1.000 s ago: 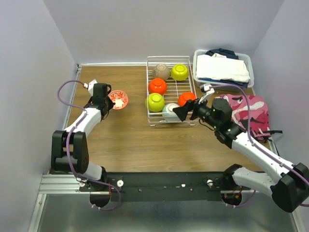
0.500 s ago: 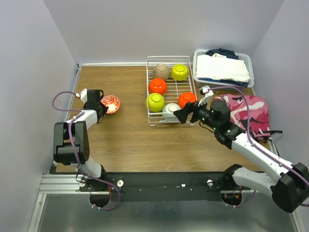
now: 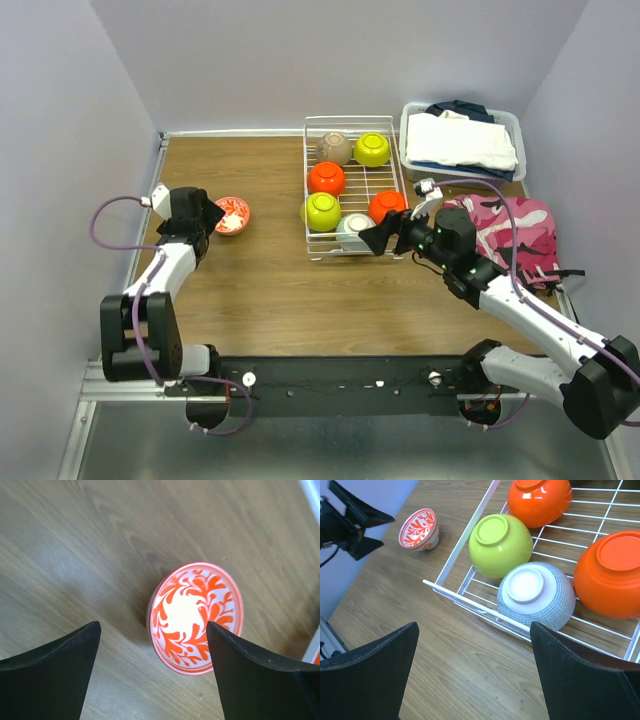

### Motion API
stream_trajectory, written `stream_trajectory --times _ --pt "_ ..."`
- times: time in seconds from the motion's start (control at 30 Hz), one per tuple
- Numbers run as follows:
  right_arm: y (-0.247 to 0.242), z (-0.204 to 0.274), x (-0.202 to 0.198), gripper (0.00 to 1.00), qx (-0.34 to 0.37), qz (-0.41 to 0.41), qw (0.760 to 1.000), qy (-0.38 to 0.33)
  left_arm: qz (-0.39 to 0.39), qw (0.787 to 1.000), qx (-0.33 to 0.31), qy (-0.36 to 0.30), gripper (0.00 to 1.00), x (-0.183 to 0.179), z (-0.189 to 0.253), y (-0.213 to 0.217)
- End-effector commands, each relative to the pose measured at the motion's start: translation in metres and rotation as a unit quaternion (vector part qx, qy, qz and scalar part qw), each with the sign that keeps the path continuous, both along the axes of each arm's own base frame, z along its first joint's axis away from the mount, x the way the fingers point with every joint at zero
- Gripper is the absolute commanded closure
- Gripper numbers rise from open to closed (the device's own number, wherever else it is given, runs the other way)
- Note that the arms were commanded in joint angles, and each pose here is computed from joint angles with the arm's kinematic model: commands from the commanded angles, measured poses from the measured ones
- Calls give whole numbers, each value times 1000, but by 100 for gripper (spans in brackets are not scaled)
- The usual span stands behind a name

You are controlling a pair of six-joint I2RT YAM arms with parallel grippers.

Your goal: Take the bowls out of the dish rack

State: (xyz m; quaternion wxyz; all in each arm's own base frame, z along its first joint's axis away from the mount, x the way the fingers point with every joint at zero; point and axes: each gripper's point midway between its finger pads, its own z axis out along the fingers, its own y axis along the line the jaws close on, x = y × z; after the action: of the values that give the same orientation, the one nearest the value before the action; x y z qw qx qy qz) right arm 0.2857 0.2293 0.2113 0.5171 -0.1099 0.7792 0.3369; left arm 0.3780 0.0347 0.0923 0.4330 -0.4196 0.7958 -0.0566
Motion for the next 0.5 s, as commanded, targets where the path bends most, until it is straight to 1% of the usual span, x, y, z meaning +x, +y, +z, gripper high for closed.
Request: stream_trajectory --times 0.0,0.03,0.1,0.2,0.23,0.27,0.3,0.33,0.37,0.43,0.47 --pt "-6 14 17 0 19 -59 998 20 28 995 76 -51 1 -6 65 25" --pt "-5 16 19 0 15 -58 998 18 26 994 83 -69 1 -6 84 26" --pt "-3 28 24 0 -4 -50 999 8 10 991 105 -80 1 -8 102 26" --pt "-8 22 35 0 -48 -66 996 20 -16 986 127 -109 1 -13 136 23" --pt "-8 31 43 0 -55 -75 996 15 -40 983 148 -105 1 -17 142 21" --pt "-12 31 48 0 -66 -90 994 16 -66 980 153 -111 1 -15 152 14" --pt "-14 29 50 0 -80 -93 992 20 -86 977 161 -109 1 -16 156 10" --pt "-15 30 53 0 -84 -98 991 20 -117 971 186 -92 1 -18 153 6" --pt "-14 32 60 0 -88 -104 990 21 -150 965 189 -100 1 -19 159 -6" --pt "-13 26 64 0 -101 -106 989 31 -179 956 211 -96 1 -24 162 -14" --pt "-9 24 70 0 -104 -107 988 36 -209 947 225 -95 1 -27 158 -32"
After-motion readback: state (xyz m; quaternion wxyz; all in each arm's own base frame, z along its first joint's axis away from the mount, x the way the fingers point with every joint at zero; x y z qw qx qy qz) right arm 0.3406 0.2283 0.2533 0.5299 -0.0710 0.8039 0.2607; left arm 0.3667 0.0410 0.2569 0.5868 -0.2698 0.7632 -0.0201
